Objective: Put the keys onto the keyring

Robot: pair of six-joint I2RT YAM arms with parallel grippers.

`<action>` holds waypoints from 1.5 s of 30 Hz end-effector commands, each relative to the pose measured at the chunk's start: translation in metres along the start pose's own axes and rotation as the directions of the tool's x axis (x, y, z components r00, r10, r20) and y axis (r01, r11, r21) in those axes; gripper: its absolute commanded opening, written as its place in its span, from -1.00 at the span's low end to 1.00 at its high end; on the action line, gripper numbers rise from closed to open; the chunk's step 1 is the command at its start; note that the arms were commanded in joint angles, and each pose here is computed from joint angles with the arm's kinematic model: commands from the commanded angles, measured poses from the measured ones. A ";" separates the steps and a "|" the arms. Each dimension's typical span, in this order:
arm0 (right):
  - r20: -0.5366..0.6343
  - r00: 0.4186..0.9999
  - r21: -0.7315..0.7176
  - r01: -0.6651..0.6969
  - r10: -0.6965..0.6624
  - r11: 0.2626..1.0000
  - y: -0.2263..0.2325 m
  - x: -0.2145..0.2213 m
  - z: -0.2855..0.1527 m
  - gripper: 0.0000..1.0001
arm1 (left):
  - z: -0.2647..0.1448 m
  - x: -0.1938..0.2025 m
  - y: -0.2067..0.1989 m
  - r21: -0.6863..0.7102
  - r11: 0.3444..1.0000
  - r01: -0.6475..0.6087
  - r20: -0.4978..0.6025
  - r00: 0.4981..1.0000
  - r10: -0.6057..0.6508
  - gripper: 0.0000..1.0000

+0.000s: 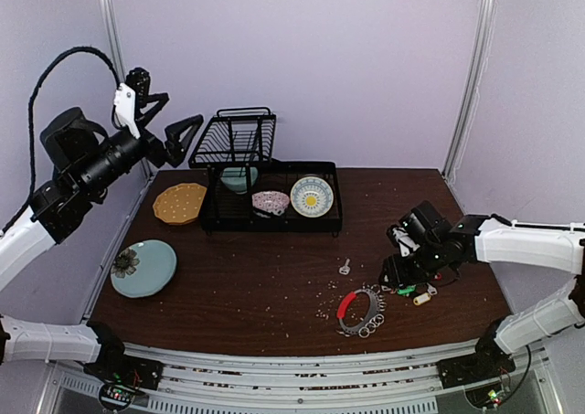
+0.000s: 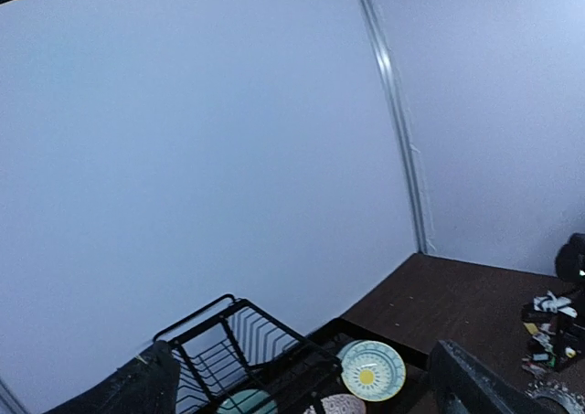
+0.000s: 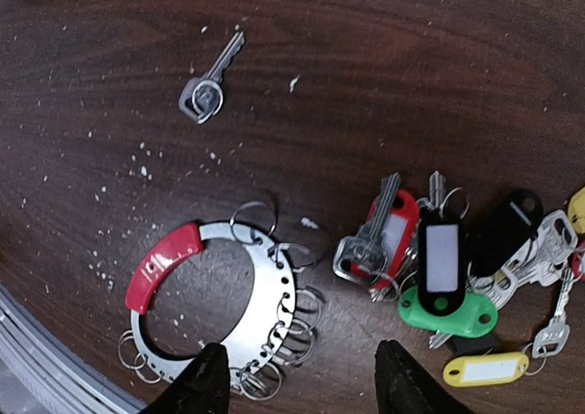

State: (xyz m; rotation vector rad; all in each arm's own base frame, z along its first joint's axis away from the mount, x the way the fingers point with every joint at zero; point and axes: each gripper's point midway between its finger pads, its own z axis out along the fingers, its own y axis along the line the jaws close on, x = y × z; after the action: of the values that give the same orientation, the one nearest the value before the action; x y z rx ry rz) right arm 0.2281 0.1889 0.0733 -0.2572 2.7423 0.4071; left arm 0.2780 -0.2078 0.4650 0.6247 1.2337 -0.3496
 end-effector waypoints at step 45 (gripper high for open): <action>-0.178 0.984 -0.189 -0.022 -0.013 0.982 0.025 0.059 0.039 -0.70 | -0.016 0.093 -0.090 0.372 0.890 0.263 -0.144 0.964 -0.225 0.96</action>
State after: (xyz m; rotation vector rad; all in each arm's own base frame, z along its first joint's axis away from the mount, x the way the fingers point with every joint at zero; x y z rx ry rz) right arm 0.1904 0.2105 0.0238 -0.3220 2.8610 0.6109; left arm 0.2408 -0.2614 0.3466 0.8489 1.3790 -0.8122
